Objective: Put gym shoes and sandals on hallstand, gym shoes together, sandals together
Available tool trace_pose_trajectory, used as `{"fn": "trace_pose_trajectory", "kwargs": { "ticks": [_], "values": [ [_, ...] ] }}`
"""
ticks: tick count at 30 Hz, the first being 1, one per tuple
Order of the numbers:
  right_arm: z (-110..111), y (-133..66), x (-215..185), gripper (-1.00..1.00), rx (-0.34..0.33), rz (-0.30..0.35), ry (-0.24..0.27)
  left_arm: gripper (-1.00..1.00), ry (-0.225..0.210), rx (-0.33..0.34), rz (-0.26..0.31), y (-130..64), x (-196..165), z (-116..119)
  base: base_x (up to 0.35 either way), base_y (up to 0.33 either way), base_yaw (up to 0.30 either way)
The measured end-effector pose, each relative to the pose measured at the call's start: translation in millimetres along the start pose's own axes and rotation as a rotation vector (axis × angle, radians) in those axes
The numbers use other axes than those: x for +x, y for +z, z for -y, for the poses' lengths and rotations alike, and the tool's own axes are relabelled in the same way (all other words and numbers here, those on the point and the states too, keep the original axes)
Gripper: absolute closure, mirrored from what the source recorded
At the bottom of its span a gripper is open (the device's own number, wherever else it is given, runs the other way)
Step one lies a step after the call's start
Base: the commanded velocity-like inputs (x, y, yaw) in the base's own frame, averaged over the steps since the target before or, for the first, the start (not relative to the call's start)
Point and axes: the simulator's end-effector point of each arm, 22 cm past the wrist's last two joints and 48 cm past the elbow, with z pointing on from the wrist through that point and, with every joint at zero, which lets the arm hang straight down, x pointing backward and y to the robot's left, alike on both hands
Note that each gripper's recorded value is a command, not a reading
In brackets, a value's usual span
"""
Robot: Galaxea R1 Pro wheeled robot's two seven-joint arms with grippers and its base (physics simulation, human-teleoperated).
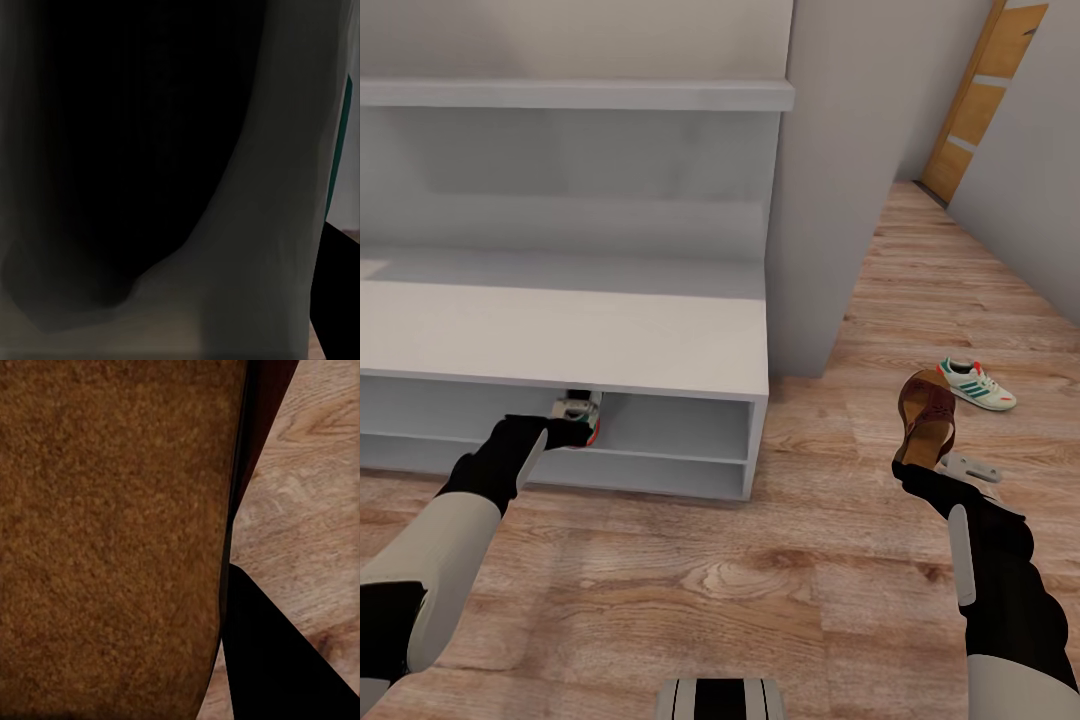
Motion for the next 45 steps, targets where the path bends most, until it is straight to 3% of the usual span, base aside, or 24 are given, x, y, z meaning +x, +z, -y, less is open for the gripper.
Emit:
{"fn": "trace_pose_trajectory", "kwargs": {
  "ticks": [45],
  "values": [
    [-0.5, 0.0, 0.0, 1.0, -0.001, 0.0, -0.001, 1.0, 0.007, 0.001, -0.025, 3.1, 17.6, 0.9, 0.062, 0.032, 0.0]
  ]
}}
